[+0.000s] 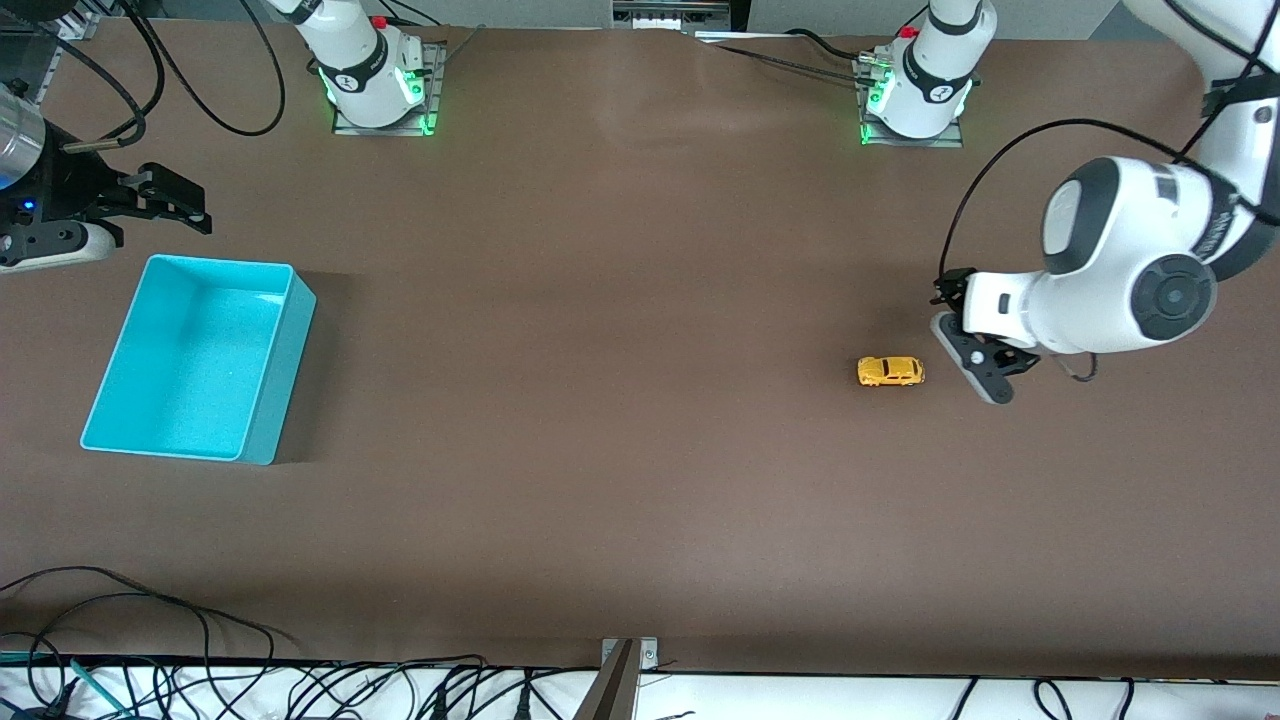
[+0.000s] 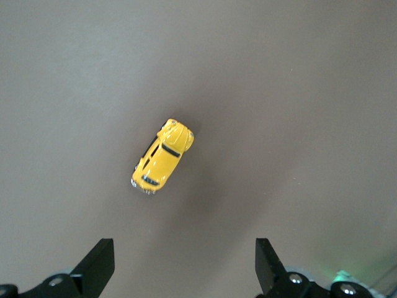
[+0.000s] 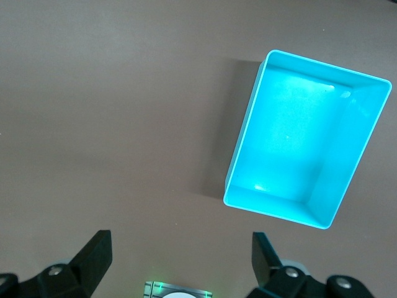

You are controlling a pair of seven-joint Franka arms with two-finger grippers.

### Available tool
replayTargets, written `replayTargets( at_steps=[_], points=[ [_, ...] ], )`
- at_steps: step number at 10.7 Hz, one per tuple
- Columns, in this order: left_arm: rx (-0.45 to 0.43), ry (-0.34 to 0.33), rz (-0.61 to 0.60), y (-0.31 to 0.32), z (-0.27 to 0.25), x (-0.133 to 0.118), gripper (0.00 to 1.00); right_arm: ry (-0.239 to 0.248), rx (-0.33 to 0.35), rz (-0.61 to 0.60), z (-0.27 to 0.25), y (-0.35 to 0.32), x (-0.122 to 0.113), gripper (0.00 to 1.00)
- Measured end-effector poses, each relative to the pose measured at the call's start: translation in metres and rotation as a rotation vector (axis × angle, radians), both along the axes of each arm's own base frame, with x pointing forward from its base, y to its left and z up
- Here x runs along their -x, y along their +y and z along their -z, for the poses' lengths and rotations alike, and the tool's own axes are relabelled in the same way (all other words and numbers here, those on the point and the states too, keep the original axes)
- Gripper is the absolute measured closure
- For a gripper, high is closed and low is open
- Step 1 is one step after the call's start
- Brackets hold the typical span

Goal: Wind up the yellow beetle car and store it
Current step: 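Reach the left gripper down over the yellow beetle car, then close the left gripper around the yellow car's body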

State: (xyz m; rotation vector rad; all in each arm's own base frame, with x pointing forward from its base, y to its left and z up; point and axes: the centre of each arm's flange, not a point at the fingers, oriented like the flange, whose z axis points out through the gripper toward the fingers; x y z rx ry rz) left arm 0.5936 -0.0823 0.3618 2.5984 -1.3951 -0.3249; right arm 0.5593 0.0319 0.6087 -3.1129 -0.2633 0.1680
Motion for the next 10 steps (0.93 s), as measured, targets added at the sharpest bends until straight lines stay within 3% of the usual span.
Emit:
replayTargets(
  at_steps=[5, 10],
  points=[
    [0.065, -0.162, 0.267, 0.001, 0.091, 0.029, 0.00, 0.001, -0.002, -0.015, 0.000, 0.000, 0.000, 0.00],
    [0.083, -0.249, 0.458, -0.010, 0.151, 0.036, 0.00, 0.002, -0.002, -0.013, 0.000, -0.001, 0.000, 0.00]
  ],
)
